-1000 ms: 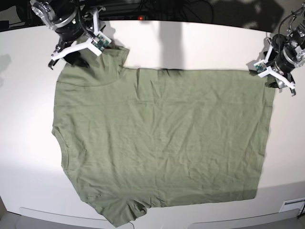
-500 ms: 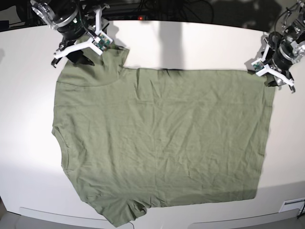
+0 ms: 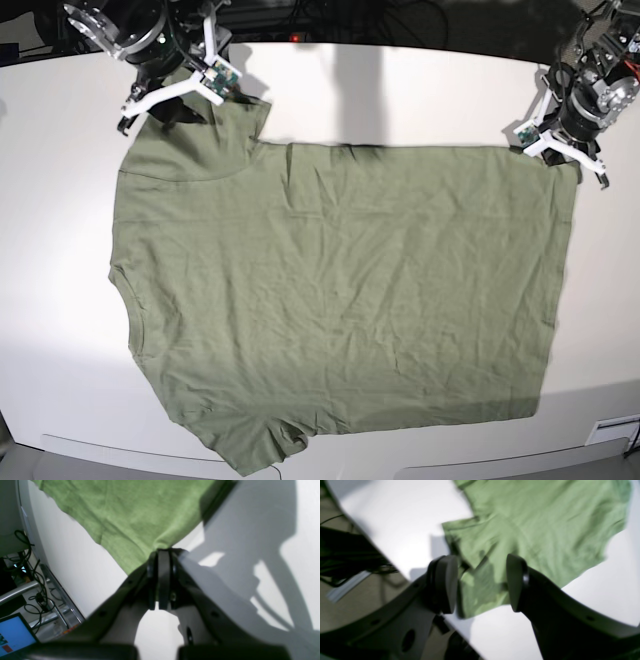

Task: Fold the T-shirt properly
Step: 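Lift the gripped shoulder corners slightly with both grippers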

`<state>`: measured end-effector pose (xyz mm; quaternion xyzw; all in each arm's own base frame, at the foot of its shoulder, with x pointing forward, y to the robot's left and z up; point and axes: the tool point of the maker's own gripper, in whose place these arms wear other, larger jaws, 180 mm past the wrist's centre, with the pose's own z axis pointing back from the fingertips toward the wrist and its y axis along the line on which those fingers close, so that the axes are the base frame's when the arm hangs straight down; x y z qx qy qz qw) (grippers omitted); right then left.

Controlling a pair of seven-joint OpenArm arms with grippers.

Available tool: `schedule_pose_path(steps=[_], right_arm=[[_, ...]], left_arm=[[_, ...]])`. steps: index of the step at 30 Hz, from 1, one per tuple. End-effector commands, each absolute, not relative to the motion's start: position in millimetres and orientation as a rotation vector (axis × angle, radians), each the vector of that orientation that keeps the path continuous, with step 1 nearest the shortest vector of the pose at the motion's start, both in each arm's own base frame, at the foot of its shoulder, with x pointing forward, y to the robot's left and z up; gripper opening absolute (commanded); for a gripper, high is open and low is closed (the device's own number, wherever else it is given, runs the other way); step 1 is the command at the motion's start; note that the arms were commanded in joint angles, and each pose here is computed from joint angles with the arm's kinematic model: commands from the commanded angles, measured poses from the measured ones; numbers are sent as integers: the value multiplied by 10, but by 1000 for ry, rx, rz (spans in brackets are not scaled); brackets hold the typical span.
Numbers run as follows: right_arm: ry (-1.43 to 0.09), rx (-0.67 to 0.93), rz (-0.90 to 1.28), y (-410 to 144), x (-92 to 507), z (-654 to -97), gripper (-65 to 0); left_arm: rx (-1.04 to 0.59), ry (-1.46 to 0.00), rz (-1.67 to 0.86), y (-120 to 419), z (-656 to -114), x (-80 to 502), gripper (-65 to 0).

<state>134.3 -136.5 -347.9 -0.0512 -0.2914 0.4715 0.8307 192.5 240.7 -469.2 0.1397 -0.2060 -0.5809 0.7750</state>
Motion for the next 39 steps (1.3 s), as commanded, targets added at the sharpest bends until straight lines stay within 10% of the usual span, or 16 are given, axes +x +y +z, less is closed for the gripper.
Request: schedule_pose_path(steps=[1,9,39], right_arm=[[-623,-99,1001,-1349,1340,-3432,-333],[-581,-57,939,-1349,1270,-3476,-213],[-331,-247,982,-2089,1049,-4266,-211]], left_arm=[[194,-318,-1280,2384,-4866,1565,-650],[214,-289,-1275,2440,-4873,1547,-650],[204,-267,-1242,2458,-4886,1511,-650]])
